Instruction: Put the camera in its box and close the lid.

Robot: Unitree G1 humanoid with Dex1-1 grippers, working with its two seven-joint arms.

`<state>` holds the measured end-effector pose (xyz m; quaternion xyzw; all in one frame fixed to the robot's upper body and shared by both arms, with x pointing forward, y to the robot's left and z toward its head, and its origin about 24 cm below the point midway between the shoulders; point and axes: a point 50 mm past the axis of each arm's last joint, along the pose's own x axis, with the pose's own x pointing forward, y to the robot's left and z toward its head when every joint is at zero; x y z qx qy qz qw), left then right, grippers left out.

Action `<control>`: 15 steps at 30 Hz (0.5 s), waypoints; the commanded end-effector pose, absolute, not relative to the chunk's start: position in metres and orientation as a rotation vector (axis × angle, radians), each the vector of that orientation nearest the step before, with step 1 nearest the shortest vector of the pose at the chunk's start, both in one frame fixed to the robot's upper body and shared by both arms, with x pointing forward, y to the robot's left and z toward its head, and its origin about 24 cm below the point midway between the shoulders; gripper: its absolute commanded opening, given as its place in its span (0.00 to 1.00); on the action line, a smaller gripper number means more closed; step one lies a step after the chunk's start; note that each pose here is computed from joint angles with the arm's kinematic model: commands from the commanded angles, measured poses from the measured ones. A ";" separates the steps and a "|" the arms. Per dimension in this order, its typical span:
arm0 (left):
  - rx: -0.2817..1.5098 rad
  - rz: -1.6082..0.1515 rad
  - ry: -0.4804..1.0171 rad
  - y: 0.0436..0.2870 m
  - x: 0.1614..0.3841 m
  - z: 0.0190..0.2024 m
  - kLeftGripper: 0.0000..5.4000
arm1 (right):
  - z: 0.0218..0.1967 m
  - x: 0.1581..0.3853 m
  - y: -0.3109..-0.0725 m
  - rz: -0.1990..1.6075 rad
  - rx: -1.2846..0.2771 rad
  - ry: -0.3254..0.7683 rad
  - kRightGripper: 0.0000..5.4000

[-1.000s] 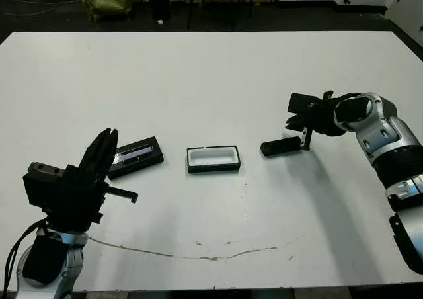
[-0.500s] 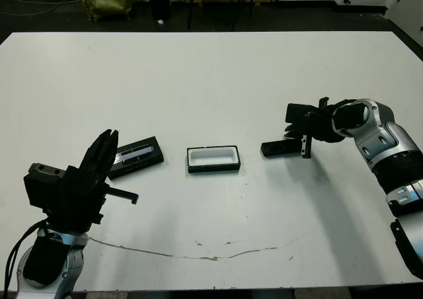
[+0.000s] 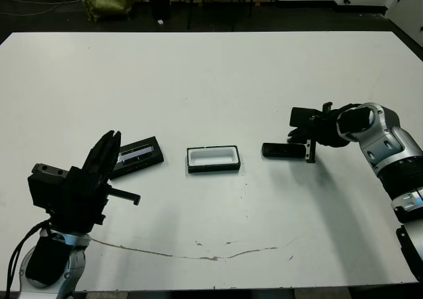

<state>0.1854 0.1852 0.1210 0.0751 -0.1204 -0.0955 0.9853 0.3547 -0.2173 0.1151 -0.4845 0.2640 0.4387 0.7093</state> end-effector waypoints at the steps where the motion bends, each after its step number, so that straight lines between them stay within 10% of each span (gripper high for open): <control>1: 0.151 -0.186 -0.213 0.186 0.185 0.115 0.00 | 0.109 0.348 -0.224 1.003 -1.051 0.625 0.00; 15: 0.153 -0.188 -0.216 0.186 0.185 0.116 0.00 | 0.108 0.339 -0.227 1.009 -1.033 0.657 0.00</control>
